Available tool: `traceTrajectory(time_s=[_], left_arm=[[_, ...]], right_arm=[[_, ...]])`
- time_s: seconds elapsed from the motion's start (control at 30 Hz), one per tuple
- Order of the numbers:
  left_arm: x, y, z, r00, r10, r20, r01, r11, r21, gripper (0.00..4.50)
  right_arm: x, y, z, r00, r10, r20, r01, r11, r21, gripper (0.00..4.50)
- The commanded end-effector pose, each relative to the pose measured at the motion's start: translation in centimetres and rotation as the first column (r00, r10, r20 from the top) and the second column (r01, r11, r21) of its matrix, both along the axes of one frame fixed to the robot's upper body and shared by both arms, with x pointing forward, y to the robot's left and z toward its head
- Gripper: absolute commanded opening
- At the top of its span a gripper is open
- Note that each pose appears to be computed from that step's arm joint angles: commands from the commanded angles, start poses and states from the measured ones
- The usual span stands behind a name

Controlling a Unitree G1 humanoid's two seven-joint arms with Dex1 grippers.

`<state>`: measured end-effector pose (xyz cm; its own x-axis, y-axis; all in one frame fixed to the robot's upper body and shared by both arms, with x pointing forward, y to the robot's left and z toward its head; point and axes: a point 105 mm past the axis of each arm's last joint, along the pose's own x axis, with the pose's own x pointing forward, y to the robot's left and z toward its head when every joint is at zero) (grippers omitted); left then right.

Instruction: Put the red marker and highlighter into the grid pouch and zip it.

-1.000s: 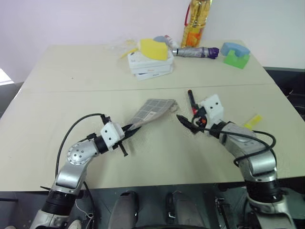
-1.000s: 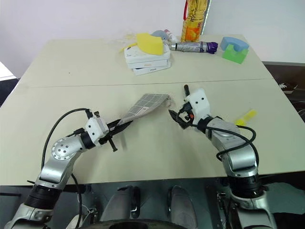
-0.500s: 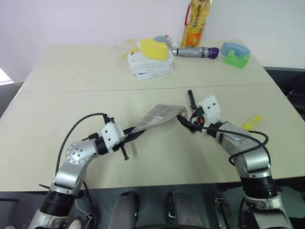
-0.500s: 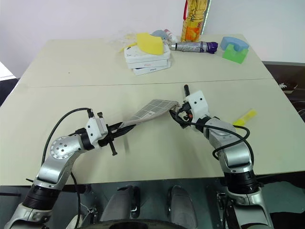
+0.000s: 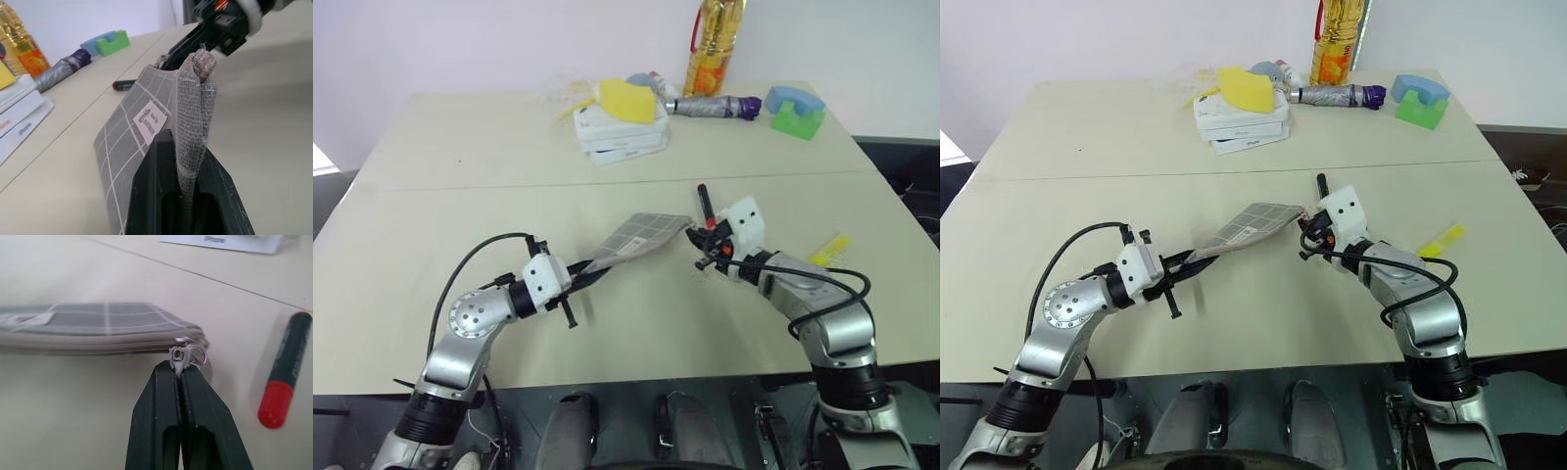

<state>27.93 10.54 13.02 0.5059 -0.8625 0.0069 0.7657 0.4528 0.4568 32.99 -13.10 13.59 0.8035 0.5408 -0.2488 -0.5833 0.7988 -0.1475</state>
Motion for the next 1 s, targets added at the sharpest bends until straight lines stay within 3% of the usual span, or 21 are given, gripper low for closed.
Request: traceTrajectory(time_s=[0.03,0.47,0.77,1.0], left_arm=[[0.8,-0.6,0.6,0.998,0.022,0.059,-0.022,1.0,-0.01,0.0],[3.1,-4.0,0.4,0.995,0.047,0.085,-0.038,0.993,-0.113,0.0],[5.0,-5.5,0.9,0.987,0.112,0.114,-0.091,0.981,-0.171,0.0],[4.0,-7.3,0.5,0.99,0.038,0.138,-0.015,0.986,-0.163,0.0]], right_arm=[[-1.9,2.5,2.1,0.981,0.17,0.094,-0.162,0.983,-0.09,0.08],[-6.7,8.3,2.8,0.859,0.503,0.093,-0.473,0.851,-0.229,0.08],[-7.1,9.9,3.3,0.821,0.56,0.111,-0.522,0.816,-0.248,0.08],[-6.7,11.1,4.7,0.802,0.574,0.162,-0.525,0.809,-0.266,0.08]])
